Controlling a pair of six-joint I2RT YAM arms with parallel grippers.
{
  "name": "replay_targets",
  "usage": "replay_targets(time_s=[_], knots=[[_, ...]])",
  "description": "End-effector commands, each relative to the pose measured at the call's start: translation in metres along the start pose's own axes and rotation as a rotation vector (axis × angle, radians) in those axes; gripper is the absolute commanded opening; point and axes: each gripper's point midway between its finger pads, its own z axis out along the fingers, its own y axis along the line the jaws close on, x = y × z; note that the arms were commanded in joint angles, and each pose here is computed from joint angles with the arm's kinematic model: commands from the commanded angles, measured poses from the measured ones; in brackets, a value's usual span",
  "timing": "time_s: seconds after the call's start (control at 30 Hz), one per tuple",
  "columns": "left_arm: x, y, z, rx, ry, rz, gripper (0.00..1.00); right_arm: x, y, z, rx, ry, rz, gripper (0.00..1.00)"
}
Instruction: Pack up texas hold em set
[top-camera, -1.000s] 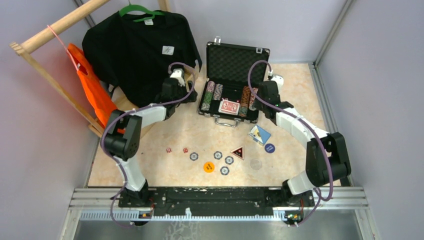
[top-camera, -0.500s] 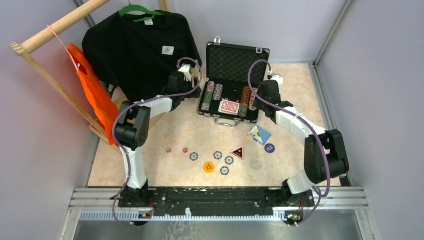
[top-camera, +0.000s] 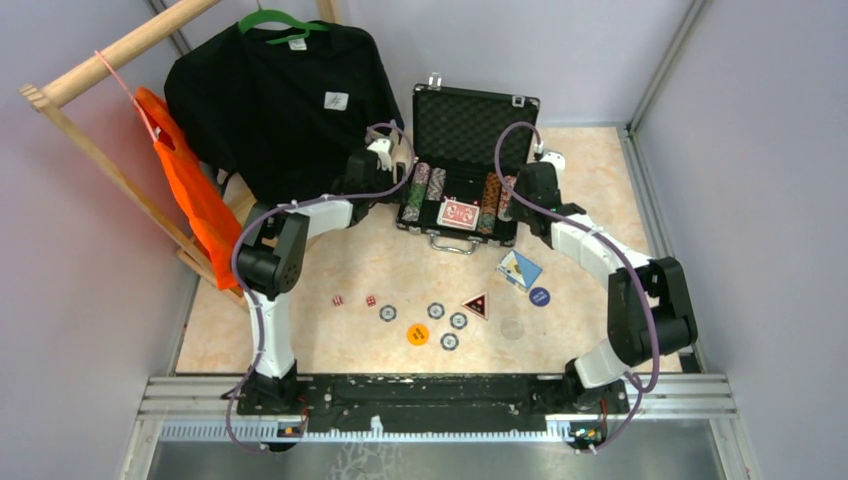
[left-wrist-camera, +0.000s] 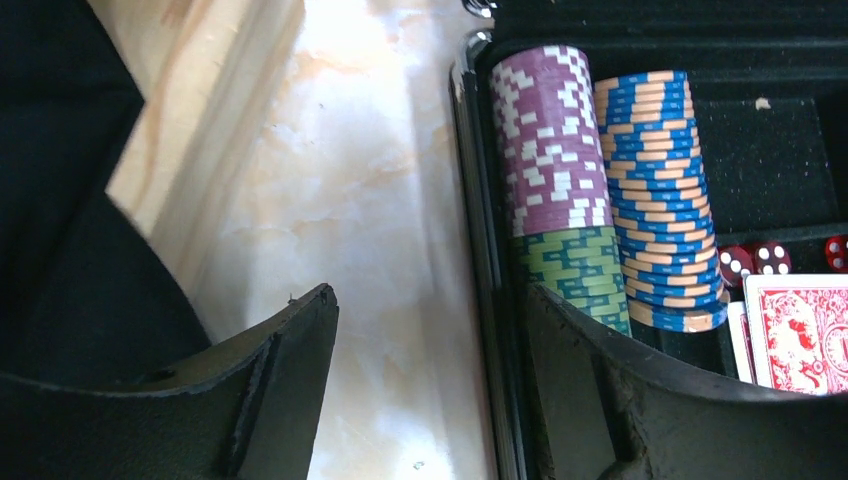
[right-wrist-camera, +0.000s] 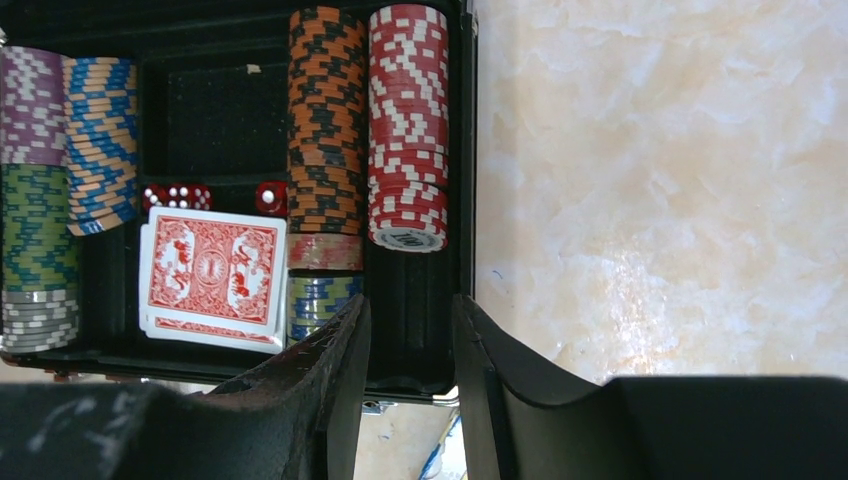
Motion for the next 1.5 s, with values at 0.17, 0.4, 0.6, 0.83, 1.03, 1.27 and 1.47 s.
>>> replay_targets(time_s=[0.17,0.4,0.6,0.83,1.03,1.27,1.47], knots=[[0.026,-0.005,0.004,-0.004,0.039,0.025,0.69,-0.011,-0.005,-0.005,0.010,-0.057,0.002,0.36],[0.036,0.000,-0.002,-0.025,0.059,0.042,0.43,-0.009,-0.006,-0.005,0.010,-0.054,0.004,0.36],[0.042,-0.002,-0.009,-0.027,0.071,0.056,0.00,-0.010,-0.006,-0.005,0.011,-0.056,0.005,0.36],[0.051,0.006,-0.026,-0.065,0.085,0.060,0.00,-0.009,-0.006,-0.006,0.011,-0.054,0.007,0.36],[0.056,0.005,-0.049,-0.061,0.094,0.045,0.00,-0.011,-0.004,-0.007,0.001,-0.054,0.011,0.36],[0.066,-0.001,-0.066,-0.035,0.118,0.009,0.10,-0.011,-0.002,-0.014,-0.024,-0.064,0.007,0.36],[0.066,-0.001,-0.067,-0.041,0.105,-0.008,0.77,-0.009,0.007,-0.023,-0.104,-0.070,-0.042,0.50]])
